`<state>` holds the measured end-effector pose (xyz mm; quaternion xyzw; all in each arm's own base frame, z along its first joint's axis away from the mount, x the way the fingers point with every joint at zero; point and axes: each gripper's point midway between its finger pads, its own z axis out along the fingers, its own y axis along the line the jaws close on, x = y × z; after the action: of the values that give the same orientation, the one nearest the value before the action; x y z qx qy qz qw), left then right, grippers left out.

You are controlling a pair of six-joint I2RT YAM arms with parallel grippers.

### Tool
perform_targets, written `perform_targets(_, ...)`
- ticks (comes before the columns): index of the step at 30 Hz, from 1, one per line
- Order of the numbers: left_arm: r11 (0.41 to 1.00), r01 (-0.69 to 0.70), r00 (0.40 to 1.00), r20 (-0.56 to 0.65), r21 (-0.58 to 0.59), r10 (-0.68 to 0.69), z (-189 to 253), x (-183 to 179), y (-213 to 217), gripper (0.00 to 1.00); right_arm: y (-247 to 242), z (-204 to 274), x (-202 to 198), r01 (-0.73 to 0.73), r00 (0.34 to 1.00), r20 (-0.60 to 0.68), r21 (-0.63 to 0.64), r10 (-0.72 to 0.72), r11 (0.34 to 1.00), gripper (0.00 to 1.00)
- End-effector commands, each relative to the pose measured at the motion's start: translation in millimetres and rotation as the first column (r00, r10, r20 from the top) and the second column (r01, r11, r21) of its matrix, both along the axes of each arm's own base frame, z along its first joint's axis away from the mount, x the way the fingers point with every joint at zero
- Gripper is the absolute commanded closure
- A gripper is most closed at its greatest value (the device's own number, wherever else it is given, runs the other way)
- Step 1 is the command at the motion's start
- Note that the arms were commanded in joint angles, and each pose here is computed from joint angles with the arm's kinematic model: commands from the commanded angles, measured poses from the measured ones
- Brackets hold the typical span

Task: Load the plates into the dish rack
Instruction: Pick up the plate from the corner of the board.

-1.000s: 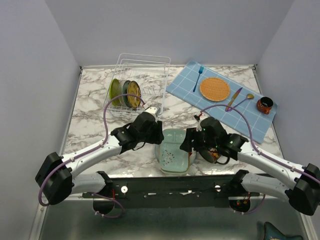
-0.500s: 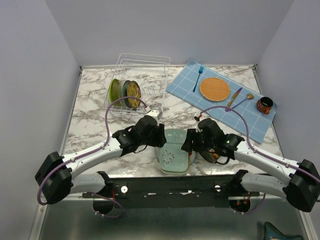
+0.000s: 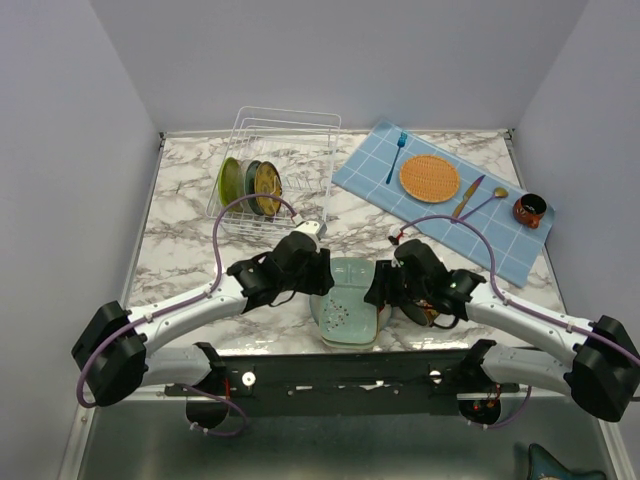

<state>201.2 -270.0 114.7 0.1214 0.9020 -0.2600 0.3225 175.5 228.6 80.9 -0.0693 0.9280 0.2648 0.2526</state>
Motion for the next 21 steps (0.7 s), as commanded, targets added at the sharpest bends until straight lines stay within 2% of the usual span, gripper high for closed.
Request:
perform_targets(1, 1.000, -0.013, 1.000, 0.004, 0.010, 0.013, -6.4, 1.3, 0.5, 0.42, 0.1, -6.9, -0.3, 0.014, 1.000, -0.003, -0.005, -0.014, 1.000, 0.46)
perform_targets(9, 1.000, -0.011, 1.000, -0.002, 0.013, 0.011, -10.2, 0.3, -0.5, 0.42, 0.0, -5.9, 0.6, 0.017, 1.000, 0.000, -0.002, -0.017, 1.000, 0.53)
perform_targets(21, 1.000, -0.012, 1.000, -0.004, 0.013, 0.012, -12.7, 0.3, -0.7, 0.42, -1.0, -7.9, 0.0, 0.019, 1.000, -0.002, -0.010, -0.019, 1.000, 0.68)
